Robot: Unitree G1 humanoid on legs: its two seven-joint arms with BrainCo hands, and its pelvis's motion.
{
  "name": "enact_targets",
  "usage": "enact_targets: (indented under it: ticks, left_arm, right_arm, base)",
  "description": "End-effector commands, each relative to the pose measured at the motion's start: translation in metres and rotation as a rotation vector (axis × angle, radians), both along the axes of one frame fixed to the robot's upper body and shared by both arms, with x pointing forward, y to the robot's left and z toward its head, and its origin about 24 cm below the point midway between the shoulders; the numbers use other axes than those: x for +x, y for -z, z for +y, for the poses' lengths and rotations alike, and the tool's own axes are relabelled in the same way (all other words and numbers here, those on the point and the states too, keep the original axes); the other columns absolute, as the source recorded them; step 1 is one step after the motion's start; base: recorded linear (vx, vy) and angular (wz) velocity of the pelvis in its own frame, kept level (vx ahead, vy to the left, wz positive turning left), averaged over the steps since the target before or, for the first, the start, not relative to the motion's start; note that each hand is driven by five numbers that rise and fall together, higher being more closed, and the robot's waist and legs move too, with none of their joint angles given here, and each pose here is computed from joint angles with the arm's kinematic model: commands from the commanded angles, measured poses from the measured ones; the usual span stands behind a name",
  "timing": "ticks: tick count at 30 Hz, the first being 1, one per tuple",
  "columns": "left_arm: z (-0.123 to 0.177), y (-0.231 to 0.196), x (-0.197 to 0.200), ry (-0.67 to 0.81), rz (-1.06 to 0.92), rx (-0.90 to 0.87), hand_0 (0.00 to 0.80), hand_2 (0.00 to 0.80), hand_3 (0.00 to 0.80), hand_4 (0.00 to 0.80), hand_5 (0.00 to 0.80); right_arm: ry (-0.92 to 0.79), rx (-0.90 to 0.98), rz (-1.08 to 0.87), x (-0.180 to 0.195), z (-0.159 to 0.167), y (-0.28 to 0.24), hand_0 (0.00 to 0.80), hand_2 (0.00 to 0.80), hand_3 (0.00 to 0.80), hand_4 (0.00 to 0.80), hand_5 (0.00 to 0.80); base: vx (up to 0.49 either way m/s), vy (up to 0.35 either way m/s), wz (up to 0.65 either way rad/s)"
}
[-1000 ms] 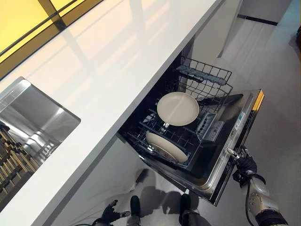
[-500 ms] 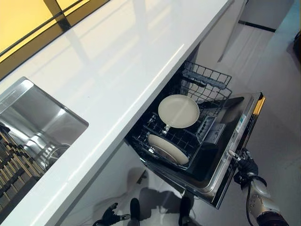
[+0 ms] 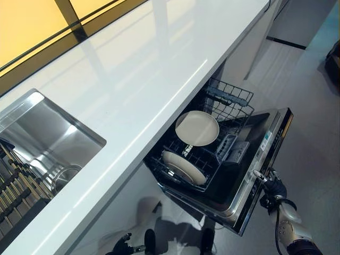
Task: Take plates into dishwasher
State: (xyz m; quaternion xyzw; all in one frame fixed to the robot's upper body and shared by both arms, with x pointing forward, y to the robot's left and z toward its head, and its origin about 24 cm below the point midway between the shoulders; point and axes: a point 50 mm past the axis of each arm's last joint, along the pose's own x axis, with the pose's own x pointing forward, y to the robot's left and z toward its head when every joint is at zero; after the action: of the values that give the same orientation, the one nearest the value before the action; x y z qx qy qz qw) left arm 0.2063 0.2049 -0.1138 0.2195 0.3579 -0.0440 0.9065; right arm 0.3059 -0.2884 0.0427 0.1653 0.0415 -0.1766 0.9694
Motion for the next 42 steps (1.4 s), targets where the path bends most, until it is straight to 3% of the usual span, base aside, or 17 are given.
enact_targets:
  ticks: [1, 25, 42]
  left_arm:
    - [0.012, -0.005, 0.002, 0.069, -0.002, 0.071, 0.0, 0.0, 0.0, 0.0, 0.0]
    - [0.042, 0.004, -0.026, -0.031, 0.077, 0.102, 0.0, 0.0, 0.0, 0.0, 0.0]
    - [0.059, 0.004, -0.036, -0.081, 0.084, 0.138, 0.0, 0.0, 0.0, 0.0, 0.0]
  right_arm:
    - [-0.565, 0.026, -0.191, 0.04, 0.145, -0.041, 0.0, 0.0, 0.0, 0.0, 0.0]
    - [-0.649, 0.048, -0.217, 0.044, 0.164, -0.045, 0.0, 0.0, 0.0, 0.0, 0.0]
    - [-0.625, 0.036, -0.163, 0.04, 0.161, -0.03, 0.0, 0.0, 0.0, 0.0, 0.0]
  base:
    - [0.062, 0.048, -0.01]
    - [0.121, 0.022, 0.09]
    - [0.056, -0.005, 0.18]
